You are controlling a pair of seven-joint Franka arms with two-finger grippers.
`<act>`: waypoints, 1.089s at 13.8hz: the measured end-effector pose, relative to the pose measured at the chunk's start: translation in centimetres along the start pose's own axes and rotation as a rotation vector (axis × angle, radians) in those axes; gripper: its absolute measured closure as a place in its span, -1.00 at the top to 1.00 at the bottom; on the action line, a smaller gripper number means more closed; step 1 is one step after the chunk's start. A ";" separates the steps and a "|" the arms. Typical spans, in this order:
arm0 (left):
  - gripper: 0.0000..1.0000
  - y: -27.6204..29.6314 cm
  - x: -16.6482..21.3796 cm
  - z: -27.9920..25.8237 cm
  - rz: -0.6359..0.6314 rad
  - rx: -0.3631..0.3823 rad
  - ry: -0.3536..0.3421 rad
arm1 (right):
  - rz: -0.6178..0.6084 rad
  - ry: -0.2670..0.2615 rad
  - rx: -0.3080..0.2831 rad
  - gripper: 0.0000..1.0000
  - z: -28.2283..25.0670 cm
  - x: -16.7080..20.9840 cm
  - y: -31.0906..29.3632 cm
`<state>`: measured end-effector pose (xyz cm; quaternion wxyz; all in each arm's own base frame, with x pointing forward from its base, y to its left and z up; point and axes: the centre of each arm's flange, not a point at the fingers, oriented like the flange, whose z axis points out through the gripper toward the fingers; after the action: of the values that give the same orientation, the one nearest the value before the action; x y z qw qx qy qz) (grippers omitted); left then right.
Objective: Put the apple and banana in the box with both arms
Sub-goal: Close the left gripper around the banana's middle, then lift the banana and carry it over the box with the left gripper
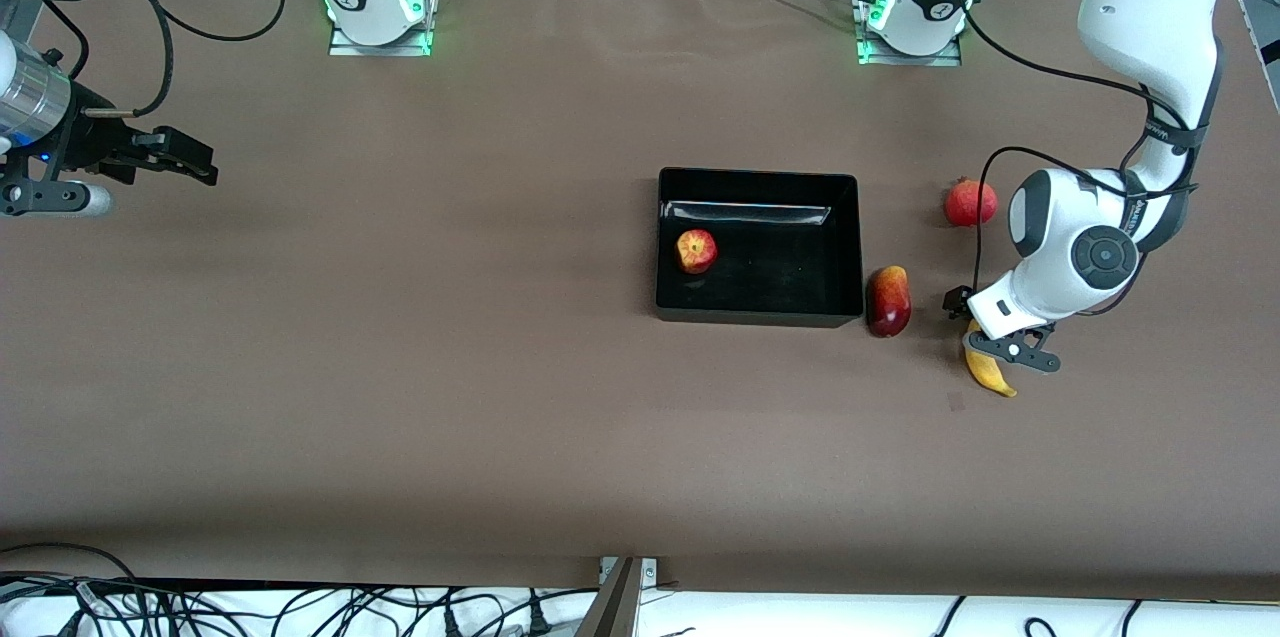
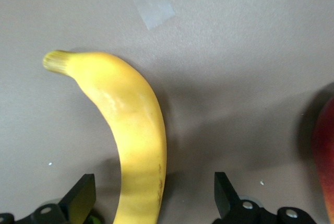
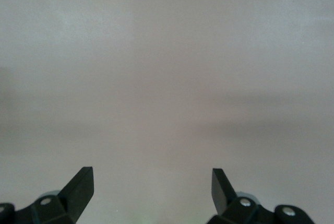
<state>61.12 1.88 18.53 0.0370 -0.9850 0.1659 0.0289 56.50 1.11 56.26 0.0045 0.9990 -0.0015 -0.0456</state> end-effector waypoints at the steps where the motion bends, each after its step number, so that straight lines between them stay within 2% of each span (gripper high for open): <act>1: 1.00 0.0 0.0 0.4 0.002 -0.001 -0.003 | 0.000 0.001 0.002 1.00 0.0 0.0 0.0; 2: 1.00 0.1 0.0 0.7 0.004 -0.002 -0.005 | 0.000 0.005 0.004 1.00 0.0 0.1 -0.1; 3: 0.87 0.1 0.0 0.8 0.004 -0.002 -0.007 | -0.001 0.007 0.005 1.00 -0.1 0.1 -0.1; 7: -0.01 0.0 0.1 0.8 0.004 -0.001 -0.004 | -0.005 0.008 0.005 1.00 -0.1 0.1 -0.4; 9: -0.33 -0.2 0.5 -0.1 0.002 0.003 0.008 | -0.005 0.008 0.005 1.00 -0.1 0.1 -0.4; 11: -0.33 0.2 1.0 -2.7 -0.002 -0.007 0.012 | -0.005 0.008 0.005 1.00 -0.1 0.1 -0.4; 15: -0.33 6.7 2.5 -10.7 -0.018 -0.114 0.054 | -0.001 0.008 0.006 1.00 0.0 0.1 -0.1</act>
<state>61.71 -6.12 28.60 -0.0235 -0.9874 0.1561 0.0114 56.61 1.17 56.29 0.0017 0.9991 -0.0009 -0.0415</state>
